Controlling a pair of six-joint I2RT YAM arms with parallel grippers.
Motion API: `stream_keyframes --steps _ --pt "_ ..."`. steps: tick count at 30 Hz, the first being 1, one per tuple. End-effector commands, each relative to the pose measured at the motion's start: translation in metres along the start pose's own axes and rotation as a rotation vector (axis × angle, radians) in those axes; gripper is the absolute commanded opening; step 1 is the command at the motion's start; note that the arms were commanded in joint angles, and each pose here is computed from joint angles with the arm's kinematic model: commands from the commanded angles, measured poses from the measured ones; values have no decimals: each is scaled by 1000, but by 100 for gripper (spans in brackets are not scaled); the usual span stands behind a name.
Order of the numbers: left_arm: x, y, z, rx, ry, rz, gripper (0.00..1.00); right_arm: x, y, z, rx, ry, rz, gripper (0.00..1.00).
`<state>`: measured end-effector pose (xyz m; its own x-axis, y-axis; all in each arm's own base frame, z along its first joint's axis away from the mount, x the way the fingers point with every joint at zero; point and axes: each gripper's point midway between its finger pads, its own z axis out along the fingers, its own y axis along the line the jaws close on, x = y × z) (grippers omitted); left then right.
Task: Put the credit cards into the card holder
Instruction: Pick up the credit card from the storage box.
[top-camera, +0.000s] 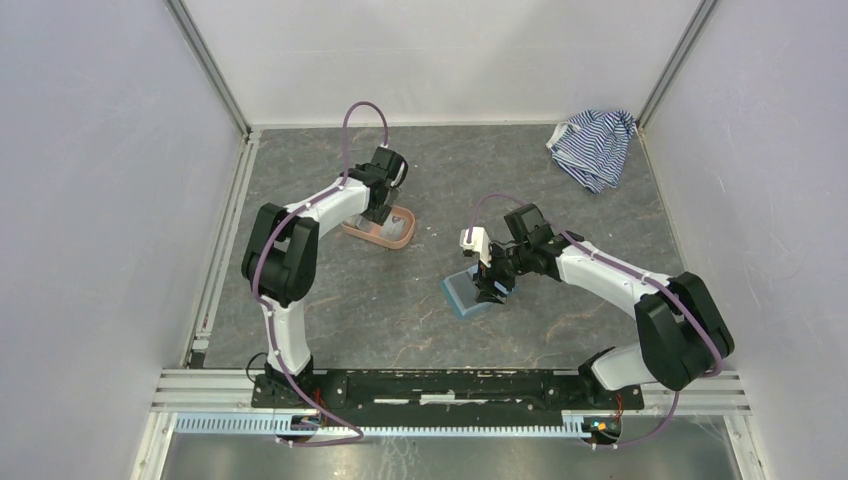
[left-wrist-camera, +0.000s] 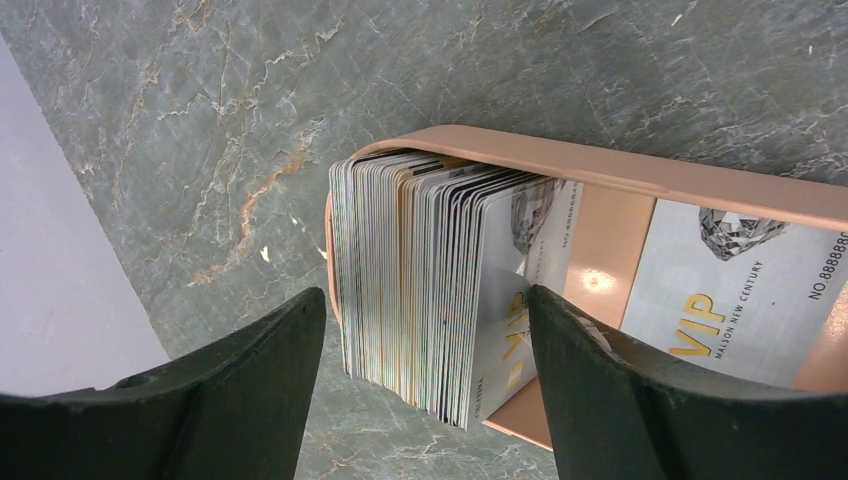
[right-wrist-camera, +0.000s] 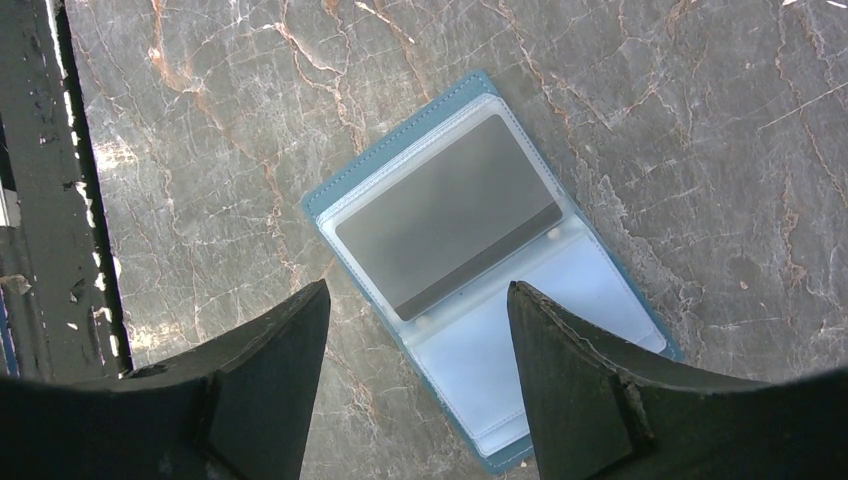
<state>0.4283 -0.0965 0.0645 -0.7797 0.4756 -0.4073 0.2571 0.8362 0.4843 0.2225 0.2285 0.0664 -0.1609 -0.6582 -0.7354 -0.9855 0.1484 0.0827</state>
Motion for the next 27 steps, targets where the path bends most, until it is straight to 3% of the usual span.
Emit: stream_keyframes --steps 1,15,27 --pt "-16 21 -12 -52 -43 -14 80 -16 -4 -2 -10 -39 -33 72" --pt "-23 16 -27 5 -79 -51 77 -14 -2 0 -31 -34 -24 72" --pt "-22 10 -32 33 -80 -61 66 -14 -1 1 -39 -32 -24 72"
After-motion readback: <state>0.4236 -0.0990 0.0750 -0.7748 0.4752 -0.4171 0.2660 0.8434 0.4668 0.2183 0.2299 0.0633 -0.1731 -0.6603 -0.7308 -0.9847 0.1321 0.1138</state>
